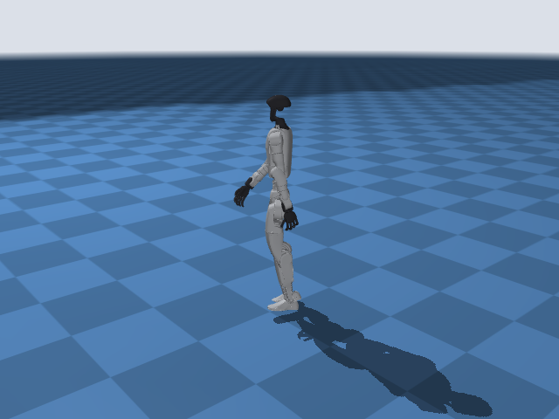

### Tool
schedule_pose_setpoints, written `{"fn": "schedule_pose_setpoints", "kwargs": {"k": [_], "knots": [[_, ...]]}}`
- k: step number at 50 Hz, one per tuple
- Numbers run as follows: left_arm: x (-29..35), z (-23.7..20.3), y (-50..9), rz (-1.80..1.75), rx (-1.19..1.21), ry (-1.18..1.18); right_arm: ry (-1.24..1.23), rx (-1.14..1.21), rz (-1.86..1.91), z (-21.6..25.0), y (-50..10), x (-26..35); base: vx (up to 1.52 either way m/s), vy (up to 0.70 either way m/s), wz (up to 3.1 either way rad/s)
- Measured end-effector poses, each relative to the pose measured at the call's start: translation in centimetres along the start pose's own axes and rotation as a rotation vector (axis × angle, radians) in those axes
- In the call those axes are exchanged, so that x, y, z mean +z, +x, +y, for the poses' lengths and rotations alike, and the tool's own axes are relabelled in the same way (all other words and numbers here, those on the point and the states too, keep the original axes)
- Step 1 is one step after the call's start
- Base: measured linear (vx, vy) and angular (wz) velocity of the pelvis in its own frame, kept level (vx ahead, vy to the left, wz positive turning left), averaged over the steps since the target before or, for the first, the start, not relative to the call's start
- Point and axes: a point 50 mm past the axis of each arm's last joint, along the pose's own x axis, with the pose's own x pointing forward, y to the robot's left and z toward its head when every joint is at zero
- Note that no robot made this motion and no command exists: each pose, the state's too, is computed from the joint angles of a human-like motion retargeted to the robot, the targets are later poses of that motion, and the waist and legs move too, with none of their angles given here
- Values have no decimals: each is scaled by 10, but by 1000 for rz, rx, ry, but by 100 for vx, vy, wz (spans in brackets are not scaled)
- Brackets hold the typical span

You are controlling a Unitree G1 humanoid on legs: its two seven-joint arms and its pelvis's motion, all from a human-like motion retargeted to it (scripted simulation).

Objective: In place motions

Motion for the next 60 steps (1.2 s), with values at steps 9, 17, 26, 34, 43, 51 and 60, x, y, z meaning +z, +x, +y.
{"fn": "schedule_pose_setpoints", "kwargs": {"k": [9, 17, 26, 34, 43, 51, 60], "knots": [[19, 1, -1, -98, -72, 58, 178, 196, 156, 51, -14, -63, 1, -3, 10], [49, -6, -7, -159, -80, 206, 260, 272, 337, 102, -35, -110, 0, 0, 5], [84, -23, -15, -250, -115, 363, 92, 298, 713, 96, -78, -176, 0, 0, 0], [78, -21, -13, -216, -101, 423, 214, 316, 924, 95, -115, -211, 0, 0, 0], [46, -7, -6, -77, -58, 392, 353, 266, 909, 106, -118, -214, 0, 0, 0], [41, -7, -5, -72, -35, 396, 312, 278, 808, 115, -105, -203, 3, 2, 0], [60, -20, -7, -146, -19, 426, 201, 243, 747, 111, -98, -198, 6, 8, -2]]}}
